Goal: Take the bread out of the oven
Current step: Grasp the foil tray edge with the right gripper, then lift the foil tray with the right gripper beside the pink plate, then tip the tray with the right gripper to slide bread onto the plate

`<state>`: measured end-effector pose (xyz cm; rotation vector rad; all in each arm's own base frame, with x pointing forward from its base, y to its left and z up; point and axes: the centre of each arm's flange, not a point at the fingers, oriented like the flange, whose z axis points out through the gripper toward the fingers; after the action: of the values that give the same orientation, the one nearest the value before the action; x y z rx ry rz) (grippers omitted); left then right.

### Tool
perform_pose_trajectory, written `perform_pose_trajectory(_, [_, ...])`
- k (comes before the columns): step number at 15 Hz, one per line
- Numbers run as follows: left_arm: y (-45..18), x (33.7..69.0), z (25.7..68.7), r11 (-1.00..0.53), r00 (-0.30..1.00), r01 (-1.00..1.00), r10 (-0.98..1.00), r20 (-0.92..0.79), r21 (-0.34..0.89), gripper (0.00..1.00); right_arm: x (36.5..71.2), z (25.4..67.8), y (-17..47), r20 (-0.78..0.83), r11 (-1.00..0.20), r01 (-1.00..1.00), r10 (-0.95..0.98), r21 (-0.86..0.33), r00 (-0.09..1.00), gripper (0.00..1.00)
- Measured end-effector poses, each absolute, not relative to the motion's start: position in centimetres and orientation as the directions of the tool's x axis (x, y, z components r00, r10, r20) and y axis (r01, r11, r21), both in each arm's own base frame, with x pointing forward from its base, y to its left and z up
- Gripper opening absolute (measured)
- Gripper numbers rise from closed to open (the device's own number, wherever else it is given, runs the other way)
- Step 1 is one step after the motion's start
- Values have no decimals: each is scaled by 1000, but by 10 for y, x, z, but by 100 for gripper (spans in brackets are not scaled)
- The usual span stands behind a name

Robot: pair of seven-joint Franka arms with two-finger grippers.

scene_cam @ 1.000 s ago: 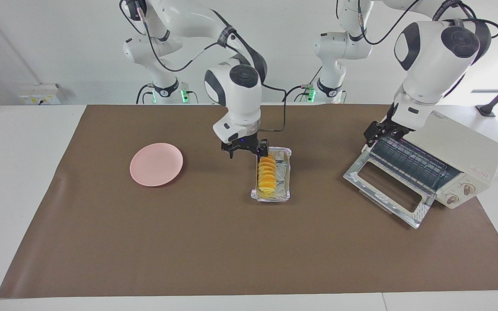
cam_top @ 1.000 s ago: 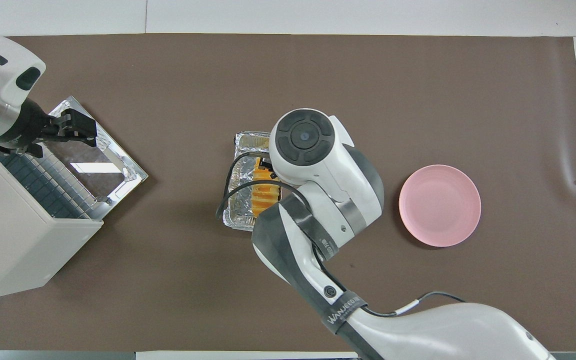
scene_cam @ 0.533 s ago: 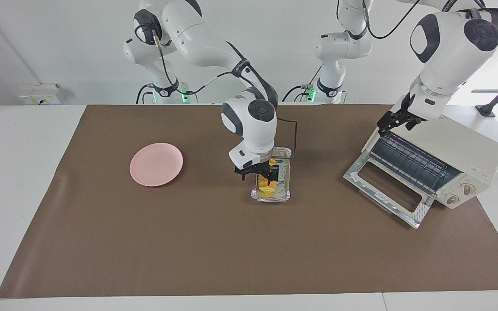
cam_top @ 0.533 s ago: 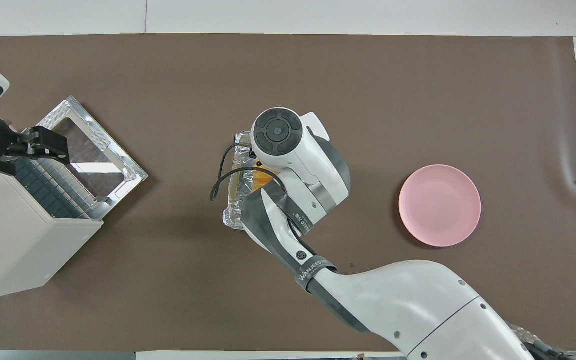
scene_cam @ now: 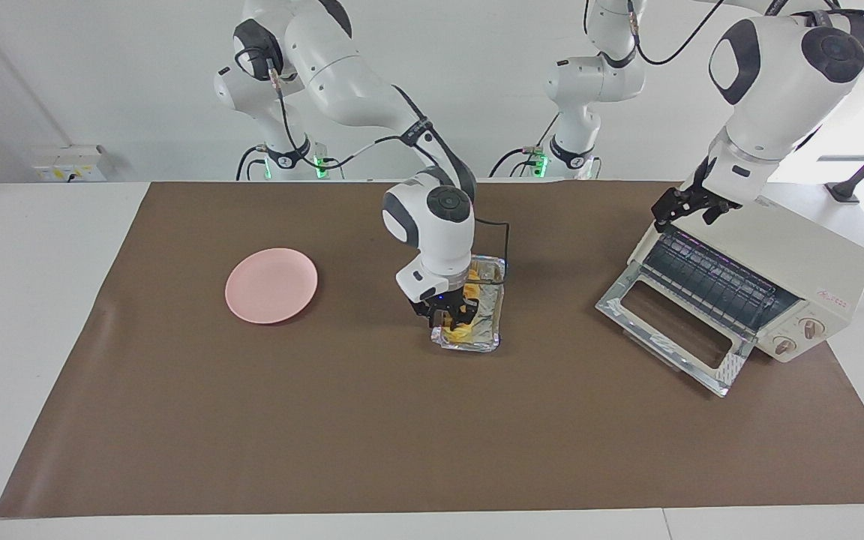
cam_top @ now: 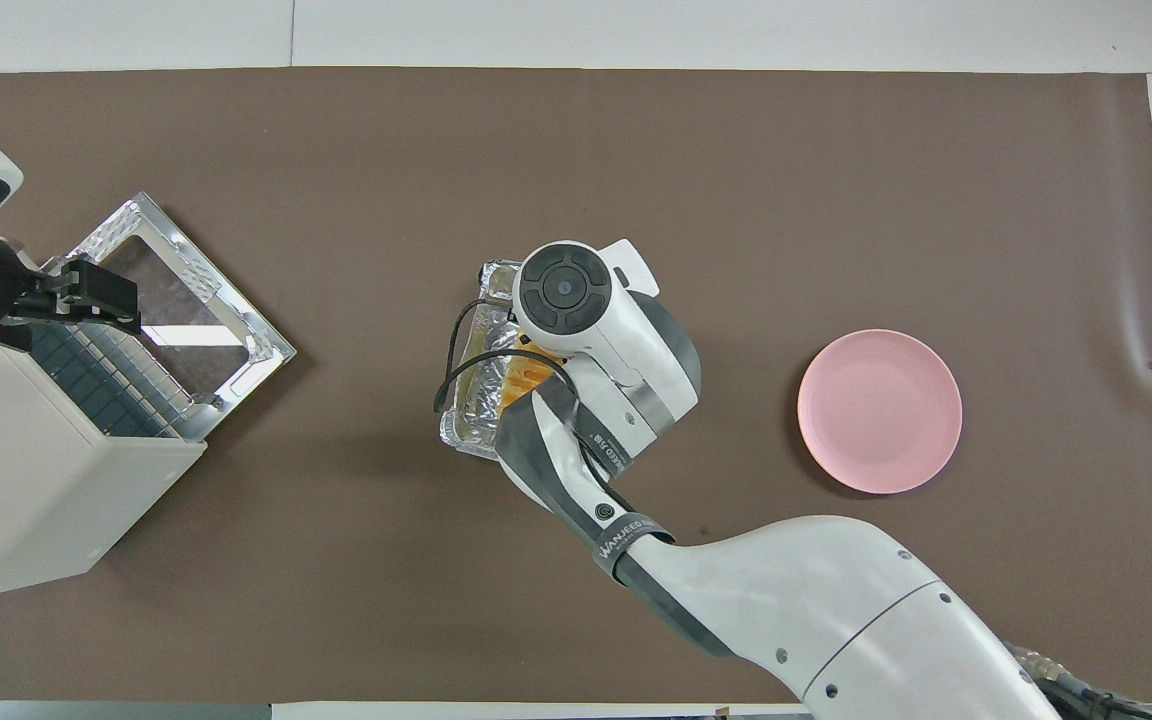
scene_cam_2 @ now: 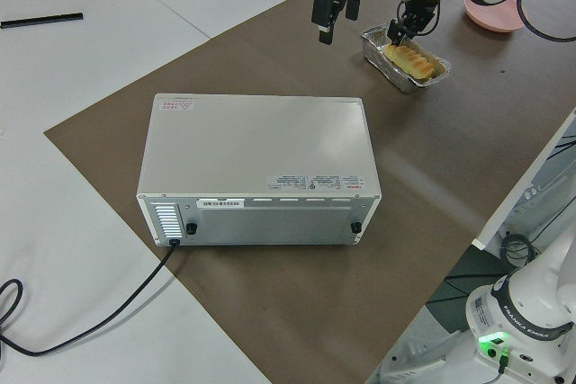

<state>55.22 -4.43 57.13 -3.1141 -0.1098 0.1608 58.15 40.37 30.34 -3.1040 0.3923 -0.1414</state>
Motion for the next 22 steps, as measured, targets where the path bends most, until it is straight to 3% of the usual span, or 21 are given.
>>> perform_pose_trajectory(3, [-46,547,589,-999,994,50,52,-93,-23,100,588,317,398,76,-965,-262,-260,8,963,5])
perform_pose_trajectory(4, [-46,544,596,-999,994,48,49,-95,-23,100,595,329,390,64,-962,-270,-268,31,961,2])
perform_pose_trajectory(8, [-44,537,614,-999,995,42,43,-88,-22,100,662,402,292,41,-971,-233,-231,52,972,2])
perform_pose_trajectory(10, [-44,537,614,-999,995,39,41,-93,-23,100,693,415,218,35,-985,-172,-171,33,985,2])
perform_pose_trajectory(15, [-45,536,614,-999,994,37,39,-99,-23,100,741,371,30,45,-1000,1,2,18,999,2])
perform_pose_trajectory(19, [-43,536,613,-999,994,41,44,-101,-24,100,752,318,3,51,-999,33,34,17,998,2])
perform_pose_trajectory(22, [-42,536,613,-999,994,42,44,-101,-24,100,756,313,-3,56,-999,26,27,18,998,2])
